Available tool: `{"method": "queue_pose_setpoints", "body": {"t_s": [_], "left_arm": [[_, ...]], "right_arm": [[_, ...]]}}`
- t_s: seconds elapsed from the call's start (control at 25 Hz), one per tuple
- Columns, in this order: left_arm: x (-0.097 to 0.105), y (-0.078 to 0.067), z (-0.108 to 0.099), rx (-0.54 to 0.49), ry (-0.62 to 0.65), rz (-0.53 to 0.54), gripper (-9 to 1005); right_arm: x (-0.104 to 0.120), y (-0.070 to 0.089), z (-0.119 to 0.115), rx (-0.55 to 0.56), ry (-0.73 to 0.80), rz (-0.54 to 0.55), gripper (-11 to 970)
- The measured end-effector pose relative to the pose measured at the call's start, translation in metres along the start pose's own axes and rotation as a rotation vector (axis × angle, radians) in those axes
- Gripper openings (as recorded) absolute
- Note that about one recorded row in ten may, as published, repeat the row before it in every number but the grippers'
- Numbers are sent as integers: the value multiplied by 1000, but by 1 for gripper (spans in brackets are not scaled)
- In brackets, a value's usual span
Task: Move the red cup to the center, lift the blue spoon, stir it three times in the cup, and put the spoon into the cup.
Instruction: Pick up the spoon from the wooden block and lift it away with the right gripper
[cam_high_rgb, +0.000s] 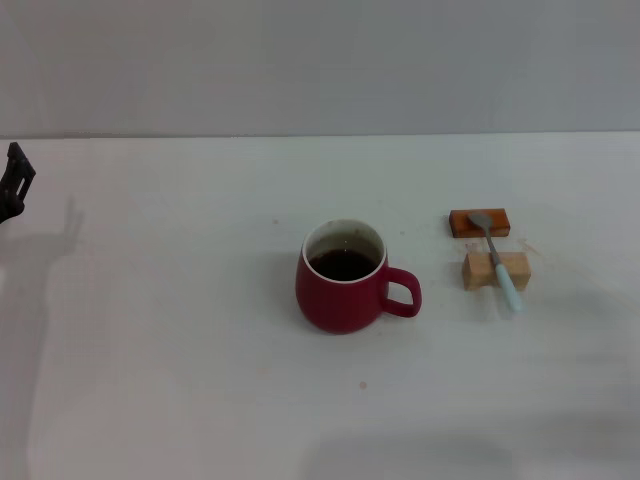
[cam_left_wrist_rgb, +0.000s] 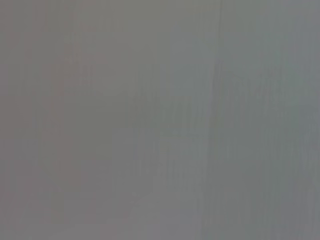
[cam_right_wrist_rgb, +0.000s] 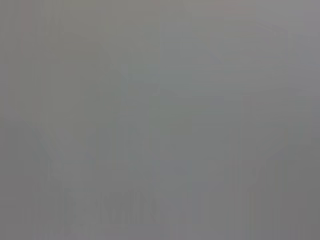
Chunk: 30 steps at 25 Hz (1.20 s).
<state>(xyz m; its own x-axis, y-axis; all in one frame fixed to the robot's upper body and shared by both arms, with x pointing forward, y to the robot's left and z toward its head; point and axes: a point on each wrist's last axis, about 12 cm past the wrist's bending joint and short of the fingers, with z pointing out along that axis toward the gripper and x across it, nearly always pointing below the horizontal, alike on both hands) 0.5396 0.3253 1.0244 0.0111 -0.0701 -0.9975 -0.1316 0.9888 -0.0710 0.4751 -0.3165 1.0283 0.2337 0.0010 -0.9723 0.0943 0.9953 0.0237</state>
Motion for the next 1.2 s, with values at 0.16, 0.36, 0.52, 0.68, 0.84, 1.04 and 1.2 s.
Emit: {"method": "queue_pose_setpoints", "body": {"t_s": [0.16, 0.36, 0.52, 0.68, 0.84, 1.04, 1.2], "left_arm": [[-1, -2, 6, 11, 5, 20, 763], [-3, -6, 12, 19, 13, 53, 840], [-3, -8, 15, 23, 17, 70, 840], [-4, -10, 16, 27, 18, 75, 840], [-4, -8, 15, 22, 17, 77, 840], [-3, -6, 14, 22, 15, 79, 840], [-3, -4, 13, 16, 17, 82, 840]], "right_arm": [[-4, 10, -16, 45, 13, -3, 760], [-14, 31, -30, 61, 44, 27, 760], [-17, 54, -40, -9, 75, 54, 760], [-16, 75, -52, -73, 106, 40, 760], [-16, 83, -64, -78, 131, 69, 760], [-11, 87, -81, -103, 168, 67, 760], [-5, 89, -92, -114, 209, 59, 760]]}}
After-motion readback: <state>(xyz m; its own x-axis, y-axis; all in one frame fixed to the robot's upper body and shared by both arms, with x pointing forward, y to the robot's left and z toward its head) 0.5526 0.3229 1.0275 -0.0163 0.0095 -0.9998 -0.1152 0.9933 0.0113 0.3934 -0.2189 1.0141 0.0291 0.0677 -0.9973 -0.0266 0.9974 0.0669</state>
